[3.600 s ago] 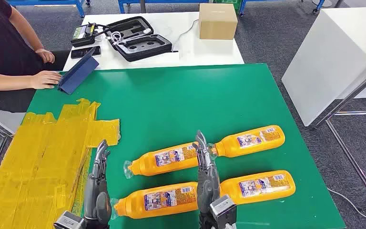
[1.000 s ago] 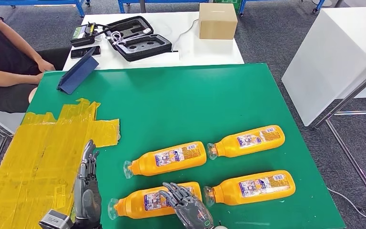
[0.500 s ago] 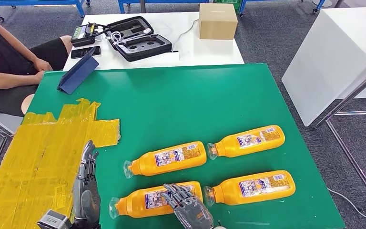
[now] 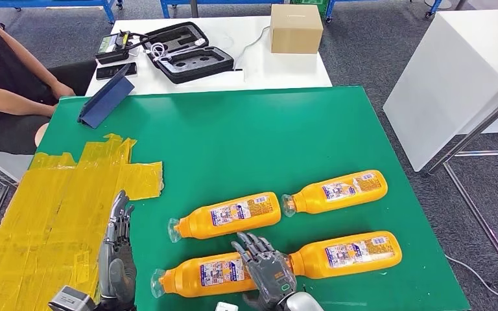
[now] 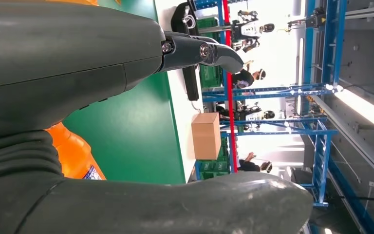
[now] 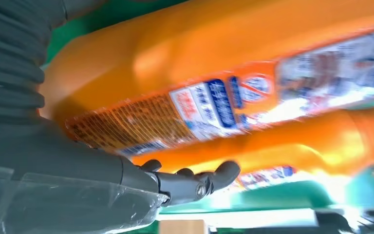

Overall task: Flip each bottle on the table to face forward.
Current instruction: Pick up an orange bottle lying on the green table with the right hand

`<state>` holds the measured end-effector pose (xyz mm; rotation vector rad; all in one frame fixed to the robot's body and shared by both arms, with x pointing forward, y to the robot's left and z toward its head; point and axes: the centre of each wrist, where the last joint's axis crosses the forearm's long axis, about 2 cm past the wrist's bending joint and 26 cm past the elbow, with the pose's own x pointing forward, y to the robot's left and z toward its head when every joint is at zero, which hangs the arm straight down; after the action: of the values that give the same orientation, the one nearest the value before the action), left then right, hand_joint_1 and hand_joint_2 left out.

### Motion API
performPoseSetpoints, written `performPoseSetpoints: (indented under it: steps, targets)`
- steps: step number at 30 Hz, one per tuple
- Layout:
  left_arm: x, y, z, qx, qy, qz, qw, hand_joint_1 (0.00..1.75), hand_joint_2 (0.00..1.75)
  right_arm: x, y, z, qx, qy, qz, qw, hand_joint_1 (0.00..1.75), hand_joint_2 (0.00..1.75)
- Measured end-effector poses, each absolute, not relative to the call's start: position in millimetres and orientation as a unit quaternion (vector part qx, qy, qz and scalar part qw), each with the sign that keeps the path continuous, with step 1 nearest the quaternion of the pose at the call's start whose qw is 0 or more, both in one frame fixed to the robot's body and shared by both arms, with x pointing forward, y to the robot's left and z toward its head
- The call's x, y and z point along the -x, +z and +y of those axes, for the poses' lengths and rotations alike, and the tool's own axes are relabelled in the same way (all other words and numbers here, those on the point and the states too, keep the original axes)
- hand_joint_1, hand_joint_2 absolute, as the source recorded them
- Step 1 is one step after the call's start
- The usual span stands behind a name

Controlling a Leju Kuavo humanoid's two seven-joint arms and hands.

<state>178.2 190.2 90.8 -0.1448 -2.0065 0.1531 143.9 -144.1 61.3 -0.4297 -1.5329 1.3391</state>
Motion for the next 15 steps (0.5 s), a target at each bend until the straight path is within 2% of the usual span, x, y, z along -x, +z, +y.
performPoseSetpoints:
  steps: [1,3,6,15]
  targets:
    - [-178,91,190,0.062,0.064,-0.842,0.533,0.0,0.0,-144,59,-145,0.179,0.561,-0.627,0.509,1.17,1.75]
    - [-179,91,190,0.063,0.063,-0.842,0.531,0.0,0.0,-147,55,-147,0.18,0.571,-0.615,0.512,1.67,1.75]
    - [-181,92,190,0.067,0.062,-0.844,0.529,0.0,0.0,-151,50,-148,0.18,0.581,-0.605,0.514,1.75,1.75]
    - [-185,94,189,0.076,0.061,-0.845,0.525,0.0,0.0,-161,42,-151,0.166,0.592,-0.591,0.523,1.75,1.75]
